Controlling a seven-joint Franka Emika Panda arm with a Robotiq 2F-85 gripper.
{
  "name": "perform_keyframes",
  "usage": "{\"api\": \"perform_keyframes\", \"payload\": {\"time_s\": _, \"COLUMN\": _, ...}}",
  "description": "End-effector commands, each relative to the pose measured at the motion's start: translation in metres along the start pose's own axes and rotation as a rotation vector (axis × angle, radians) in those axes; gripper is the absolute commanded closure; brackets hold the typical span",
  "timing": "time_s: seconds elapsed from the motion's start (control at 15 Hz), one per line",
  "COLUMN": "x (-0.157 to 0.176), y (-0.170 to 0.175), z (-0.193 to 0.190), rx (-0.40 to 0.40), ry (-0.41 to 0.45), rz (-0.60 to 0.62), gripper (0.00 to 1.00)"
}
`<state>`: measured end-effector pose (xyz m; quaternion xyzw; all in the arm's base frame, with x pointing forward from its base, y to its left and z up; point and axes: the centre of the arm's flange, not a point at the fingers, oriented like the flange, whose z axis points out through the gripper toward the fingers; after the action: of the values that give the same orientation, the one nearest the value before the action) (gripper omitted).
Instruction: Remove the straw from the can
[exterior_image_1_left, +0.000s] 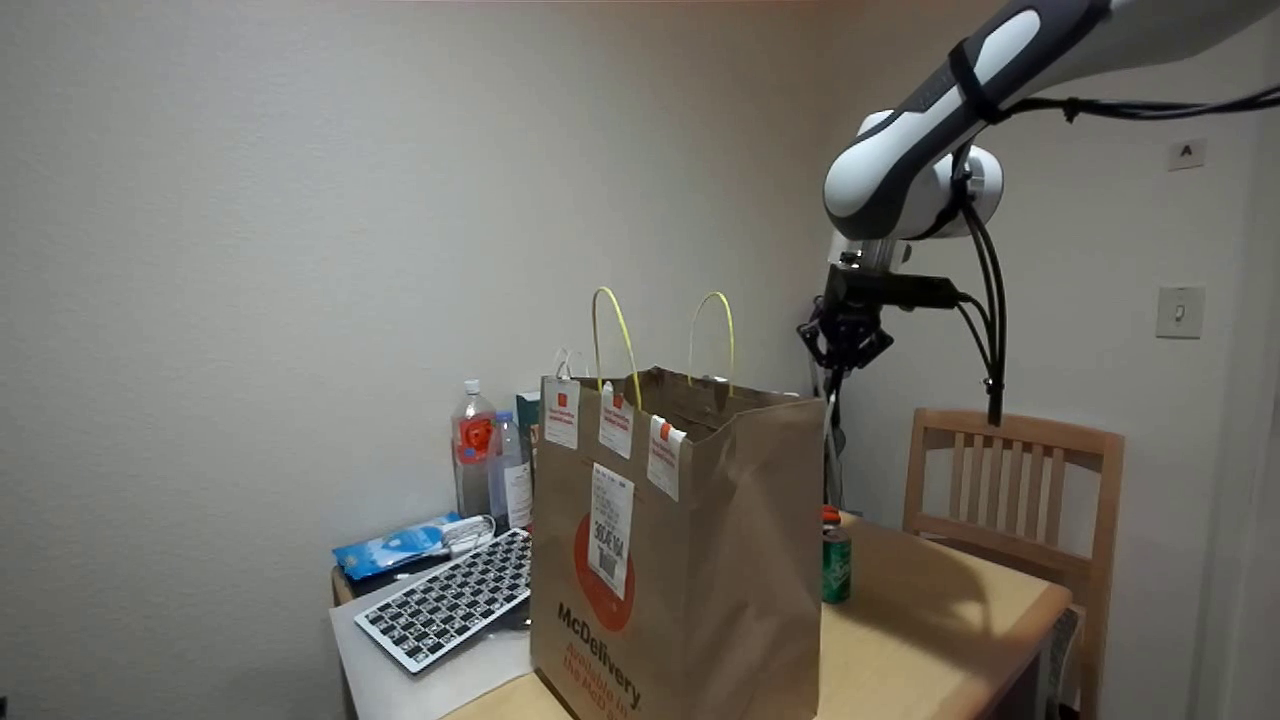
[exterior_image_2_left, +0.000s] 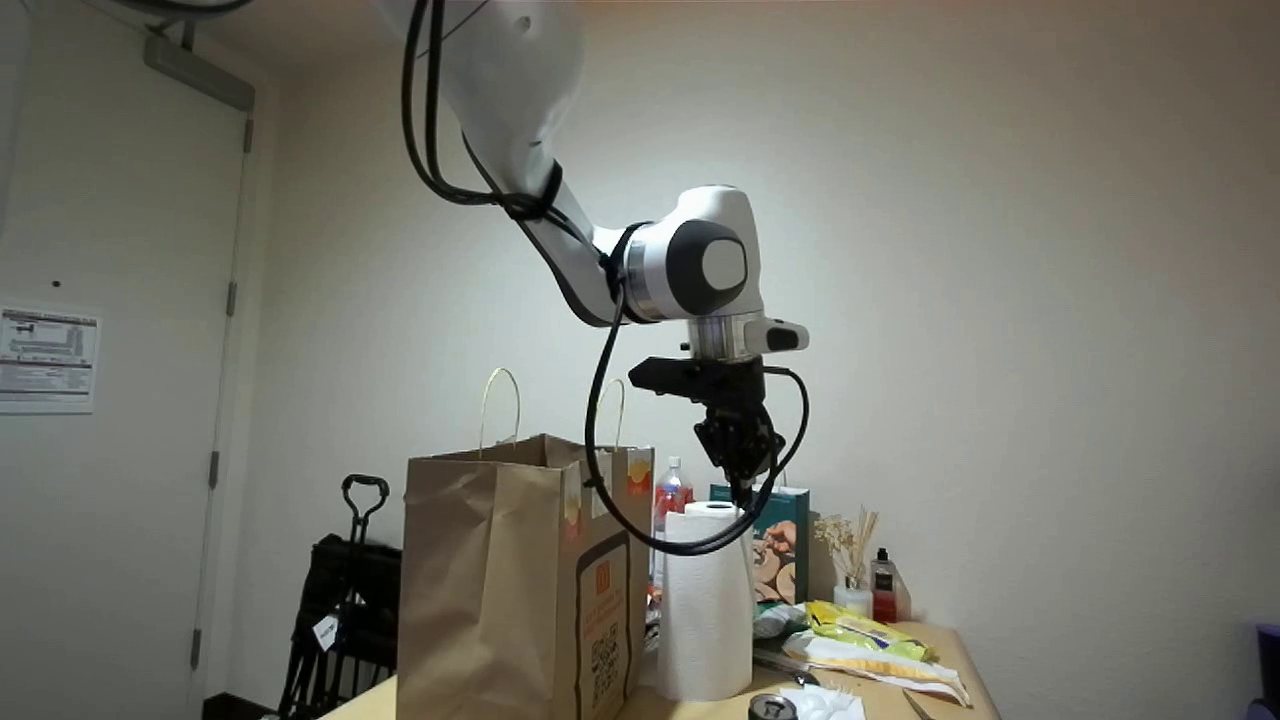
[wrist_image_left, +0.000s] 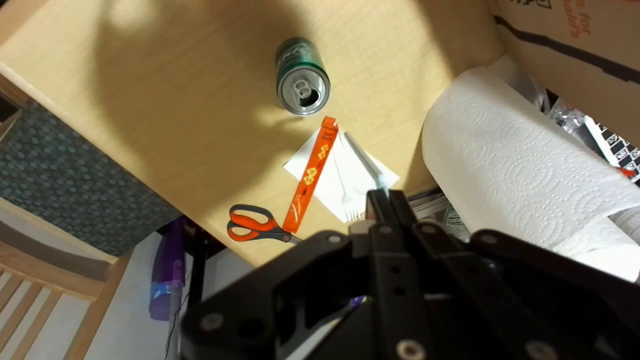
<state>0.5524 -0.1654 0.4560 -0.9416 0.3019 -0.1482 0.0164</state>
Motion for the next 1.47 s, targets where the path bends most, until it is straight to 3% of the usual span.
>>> {"api": "perform_keyframes", "payload": {"time_s": 0.0, "x": 0.0, "y": 0.0, "z": 0.001, "rx": -0.001, "ry": -0.001, "rz": 0.0, "gripper": 1.0}}
{"api": "perform_keyframes", "payload": {"time_s": 0.8, "x": 0.01, "y": -0.051, "z": -0.156, "rx": 0.006, "ry": 0.309, "rz": -0.09, "gripper": 1.0}}
{"api": "perform_keyframes", "payload": {"time_s": 1.2, "x": 0.013, "y": -0.05, "z": -0.164, "rx": 0.046, "ry": 0.299, "rz": -0.121, "gripper": 1.0}}
{"api": "perform_keyframes", "payload": {"time_s": 1.4, "x": 0.008, "y": -0.05, "z": -0.19, "rx": 0.181, "ry": 0.237, "rz": -0.183, "gripper": 1.0}}
